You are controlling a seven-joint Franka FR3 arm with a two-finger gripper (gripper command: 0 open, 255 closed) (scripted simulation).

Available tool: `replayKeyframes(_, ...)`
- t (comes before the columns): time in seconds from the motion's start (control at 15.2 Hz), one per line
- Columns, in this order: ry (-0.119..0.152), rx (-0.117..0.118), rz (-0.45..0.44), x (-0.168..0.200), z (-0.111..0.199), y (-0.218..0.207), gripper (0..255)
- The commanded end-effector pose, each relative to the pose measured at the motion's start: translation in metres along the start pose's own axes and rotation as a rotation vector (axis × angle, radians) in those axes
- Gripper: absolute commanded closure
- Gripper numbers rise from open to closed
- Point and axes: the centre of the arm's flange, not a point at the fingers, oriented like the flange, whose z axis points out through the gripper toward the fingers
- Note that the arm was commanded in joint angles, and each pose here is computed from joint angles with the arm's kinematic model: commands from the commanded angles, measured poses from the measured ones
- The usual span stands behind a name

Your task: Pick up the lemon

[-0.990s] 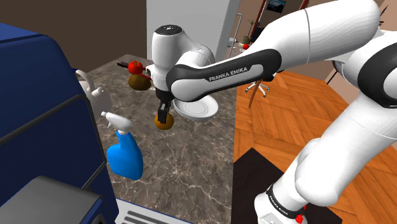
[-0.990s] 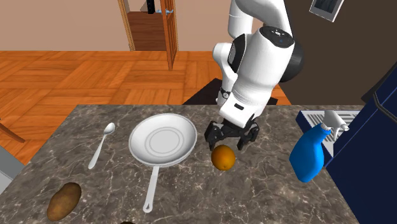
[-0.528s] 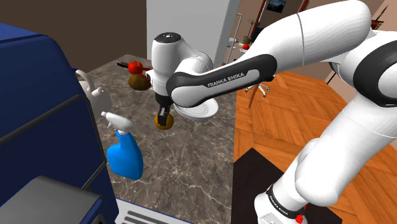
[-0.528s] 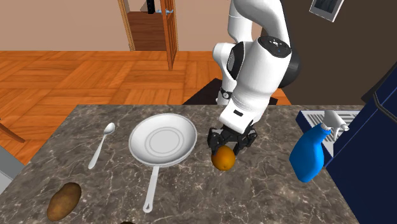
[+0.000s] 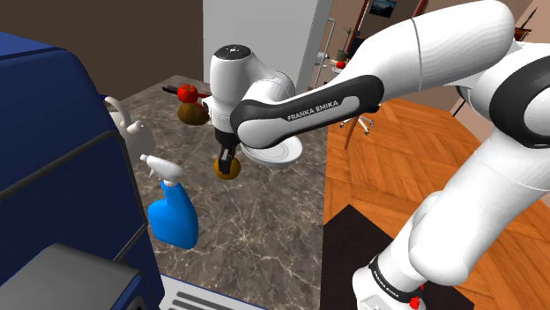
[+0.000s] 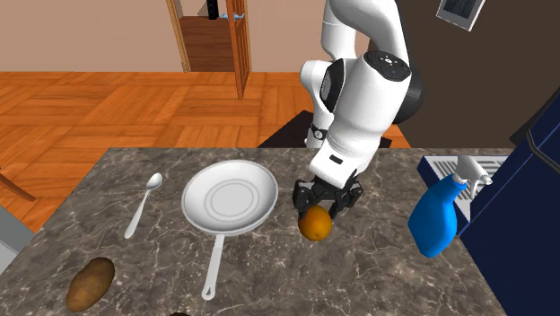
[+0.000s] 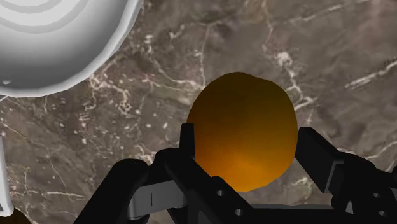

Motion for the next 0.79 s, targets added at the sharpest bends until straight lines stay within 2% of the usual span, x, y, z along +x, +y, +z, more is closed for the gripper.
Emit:
replayKeyframes(0.0, -0.002, 0.001, 0.000, 0.000, -0.004, 0.001, 255)
replayKeyframes(0.73, -0.002, 0.001, 0.000, 0.000, -0.061, 0.013, 255)
